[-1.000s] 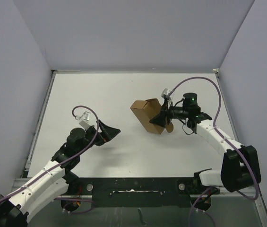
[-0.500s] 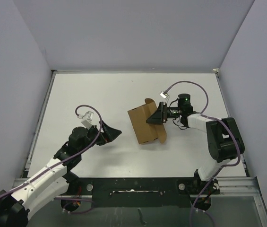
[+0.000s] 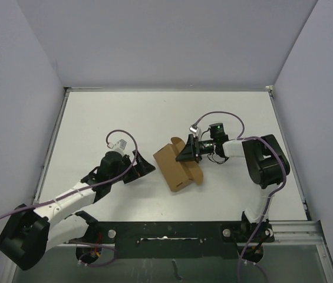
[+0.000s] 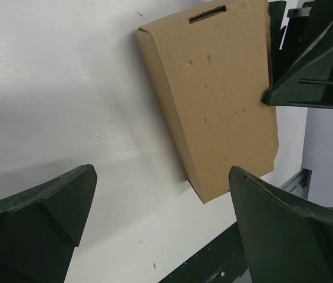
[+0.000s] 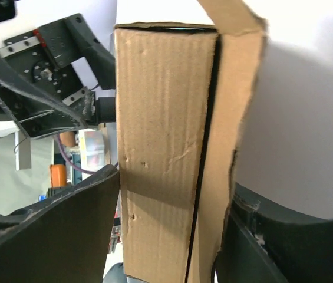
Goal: Fold the paper box
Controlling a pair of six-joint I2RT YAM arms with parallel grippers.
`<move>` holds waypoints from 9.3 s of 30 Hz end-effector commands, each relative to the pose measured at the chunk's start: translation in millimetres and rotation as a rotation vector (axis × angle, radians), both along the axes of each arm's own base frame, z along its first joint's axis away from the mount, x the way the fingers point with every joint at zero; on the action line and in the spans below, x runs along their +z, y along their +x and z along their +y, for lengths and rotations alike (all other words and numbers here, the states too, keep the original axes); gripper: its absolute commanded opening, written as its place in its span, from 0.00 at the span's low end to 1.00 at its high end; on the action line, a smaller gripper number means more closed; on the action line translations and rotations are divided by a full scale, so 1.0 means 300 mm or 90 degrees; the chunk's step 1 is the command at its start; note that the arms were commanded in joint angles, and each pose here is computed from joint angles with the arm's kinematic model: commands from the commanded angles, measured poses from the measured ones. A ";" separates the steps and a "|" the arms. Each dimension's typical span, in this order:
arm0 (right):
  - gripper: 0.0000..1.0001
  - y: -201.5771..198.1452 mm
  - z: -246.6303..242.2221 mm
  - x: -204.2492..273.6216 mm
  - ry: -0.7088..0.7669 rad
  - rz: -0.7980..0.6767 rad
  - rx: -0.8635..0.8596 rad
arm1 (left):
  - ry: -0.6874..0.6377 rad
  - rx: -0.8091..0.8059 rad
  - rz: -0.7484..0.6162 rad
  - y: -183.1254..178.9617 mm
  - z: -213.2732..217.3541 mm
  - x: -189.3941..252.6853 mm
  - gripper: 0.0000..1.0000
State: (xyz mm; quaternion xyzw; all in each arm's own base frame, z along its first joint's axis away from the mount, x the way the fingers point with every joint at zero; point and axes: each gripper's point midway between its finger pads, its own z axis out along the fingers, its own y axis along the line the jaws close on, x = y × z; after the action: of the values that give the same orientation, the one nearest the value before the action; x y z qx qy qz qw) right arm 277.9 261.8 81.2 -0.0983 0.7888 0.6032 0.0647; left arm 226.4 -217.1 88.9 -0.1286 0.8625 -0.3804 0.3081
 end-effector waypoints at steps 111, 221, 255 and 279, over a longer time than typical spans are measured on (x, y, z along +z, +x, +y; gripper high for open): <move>0.02 -0.083 0.026 -0.174 -0.299 -0.787 0.510 | 0.122 -0.175 0.036 0.098 -0.166 -0.189 0.63; 0.04 -0.232 -0.045 -0.091 -0.206 -0.902 0.555 | 0.058 -0.165 0.101 0.042 -0.145 -0.270 0.61; 0.13 -0.254 0.024 -0.033 -0.206 -0.812 0.562 | 0.068 -0.175 0.085 0.089 -0.140 -0.205 0.63; 0.26 -0.227 -0.001 0.032 -0.173 -0.800 0.510 | 0.067 -0.184 0.007 0.143 -0.120 0.004 0.75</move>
State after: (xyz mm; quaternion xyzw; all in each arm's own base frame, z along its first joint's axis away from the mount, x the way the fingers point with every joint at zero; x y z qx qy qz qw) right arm 198.0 251.4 61.9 -0.7187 0.5878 0.2975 0.2226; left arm 254.1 -249.5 51.4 -0.0069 0.9129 -0.3557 0.2002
